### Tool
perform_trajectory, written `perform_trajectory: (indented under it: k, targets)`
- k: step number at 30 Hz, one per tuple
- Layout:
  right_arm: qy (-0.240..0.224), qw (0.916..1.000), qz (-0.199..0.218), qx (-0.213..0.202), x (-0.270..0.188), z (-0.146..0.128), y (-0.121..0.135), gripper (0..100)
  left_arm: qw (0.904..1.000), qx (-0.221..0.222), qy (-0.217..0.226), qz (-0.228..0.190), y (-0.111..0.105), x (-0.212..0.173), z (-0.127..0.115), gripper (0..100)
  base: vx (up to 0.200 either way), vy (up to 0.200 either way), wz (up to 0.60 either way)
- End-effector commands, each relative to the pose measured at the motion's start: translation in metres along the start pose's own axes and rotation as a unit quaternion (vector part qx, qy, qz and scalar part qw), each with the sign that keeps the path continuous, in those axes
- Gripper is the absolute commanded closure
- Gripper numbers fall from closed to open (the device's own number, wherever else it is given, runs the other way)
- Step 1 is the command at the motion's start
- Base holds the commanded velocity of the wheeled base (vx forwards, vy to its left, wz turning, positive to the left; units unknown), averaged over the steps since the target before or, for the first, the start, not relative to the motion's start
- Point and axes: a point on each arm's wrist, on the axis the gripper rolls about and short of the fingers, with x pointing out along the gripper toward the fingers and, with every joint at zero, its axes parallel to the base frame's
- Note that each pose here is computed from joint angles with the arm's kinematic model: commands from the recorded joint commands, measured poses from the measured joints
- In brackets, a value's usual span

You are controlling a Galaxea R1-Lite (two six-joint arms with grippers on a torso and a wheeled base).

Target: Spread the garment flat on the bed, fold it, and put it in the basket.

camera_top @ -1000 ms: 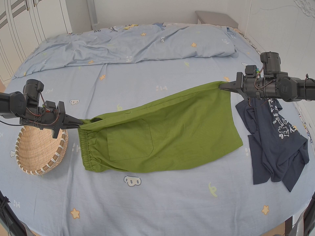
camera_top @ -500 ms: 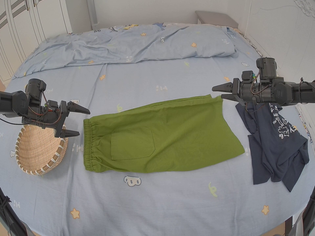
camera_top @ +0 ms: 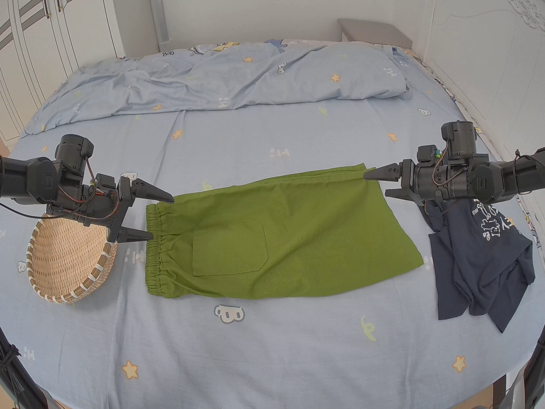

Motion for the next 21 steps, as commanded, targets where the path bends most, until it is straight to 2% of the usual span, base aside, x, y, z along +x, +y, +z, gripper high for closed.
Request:
perform_trajectory:
  k: [1, 3, 4, 8, 9, 15, 21]
  targets:
    - [-0.013, 0.9999, 0.003, -0.003, -0.026, -0.018, 0.010, 0, 0.9994, 0.030, 0.013, -0.015, -0.008, 0.030, 0.000, 0, 0.000, 0.000, 0.00]
    - [-0.015, 0.9999, 0.004, -0.004, -0.029, -0.019, 0.012, 0, 0.9993, 0.032, 0.010, -0.016, -0.007, 0.034, 0.003, 0, 0.000, 0.000, 0.00]
    - [-0.021, 0.9997, 0.007, -0.009, -0.040, -0.028, 0.017, 0, 0.9992, 0.033, -0.002, -0.022, 0.004, 0.050, 0.014, 0, 0.000, 0.000, 0.00]
    - [-0.033, 0.9993, 0.012, -0.015, -0.049, -0.032, 0.021, 0, 0.9991, 0.020, -0.020, -0.031, 0.010, 0.058, 0.027, 0, 0.000, 0.000, 0.00]
    - [-0.043, 0.9987, 0.017, -0.022, -0.053, -0.031, 0.025, 0, 0.9989, 0.012, -0.036, -0.027, 0.019, 0.066, 0.038, 0, 0.000, 0.000, 0.00]
    - [-0.046, 0.9984, 0.019, -0.026, -0.058, -0.033, 0.030, 0, 0.9968, 0.012, -0.079, -0.009, 0.030, 0.059, 0.052, 0, 0.000, 0.000, 0.00]
    - [-0.046, 0.9984, 0.019, -0.026, -0.057, -0.033, 0.030, 0, 0.9960, 0.003, -0.089, -0.007, 0.032, 0.050, 0.053, 0, 0.000, 0.000, 0.00]
